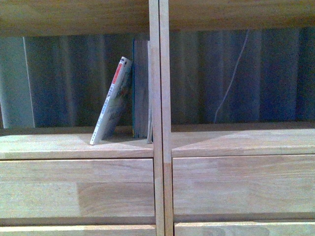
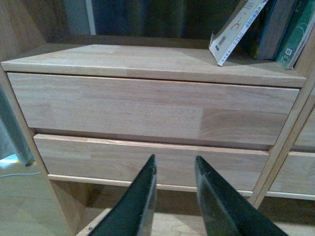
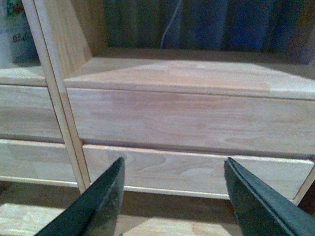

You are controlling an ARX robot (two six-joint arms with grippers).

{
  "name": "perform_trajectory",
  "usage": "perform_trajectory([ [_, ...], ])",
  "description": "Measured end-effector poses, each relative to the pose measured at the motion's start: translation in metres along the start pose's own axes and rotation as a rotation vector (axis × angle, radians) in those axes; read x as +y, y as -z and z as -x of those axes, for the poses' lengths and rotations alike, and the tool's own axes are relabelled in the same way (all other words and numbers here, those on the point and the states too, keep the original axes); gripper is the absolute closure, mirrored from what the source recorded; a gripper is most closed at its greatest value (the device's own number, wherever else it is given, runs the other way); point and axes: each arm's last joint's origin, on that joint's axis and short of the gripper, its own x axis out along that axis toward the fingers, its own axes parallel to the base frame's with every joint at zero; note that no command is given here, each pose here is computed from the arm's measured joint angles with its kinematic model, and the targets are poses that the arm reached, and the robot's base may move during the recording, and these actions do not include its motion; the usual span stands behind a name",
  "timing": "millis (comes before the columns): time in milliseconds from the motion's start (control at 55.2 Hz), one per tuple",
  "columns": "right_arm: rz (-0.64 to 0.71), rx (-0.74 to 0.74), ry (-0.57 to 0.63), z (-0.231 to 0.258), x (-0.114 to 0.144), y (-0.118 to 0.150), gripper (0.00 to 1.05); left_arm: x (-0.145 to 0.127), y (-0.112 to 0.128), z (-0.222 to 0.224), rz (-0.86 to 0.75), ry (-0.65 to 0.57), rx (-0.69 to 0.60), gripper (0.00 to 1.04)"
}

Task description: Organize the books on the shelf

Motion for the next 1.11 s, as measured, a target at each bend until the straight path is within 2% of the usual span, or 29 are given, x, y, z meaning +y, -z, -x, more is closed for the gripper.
perform_trajectory([
  [91,0.000,-0.010,-0.001,0.002,0.000,0.008,0.74,0.000,0.008,0.004,0.001,-0.002,0.000,1.02],
  [254,0.000,-0.004,-0.002,0.004,0.000,0.025,1.02,0.000,0.021,0.011,-0.003,-0.001,-0.003,1.02],
  [344,-0.002,0.014,-0.002,0.012,0.001,0.034,1.02,0.000,0.025,0.014,-0.003,-0.001,-0.005,1.02],
  [1105,-0.003,-0.011,-0.002,0.015,0.001,0.064,1.02,0.001,0.052,0.030,-0.005,-0.002,-0.017,1.02],
])
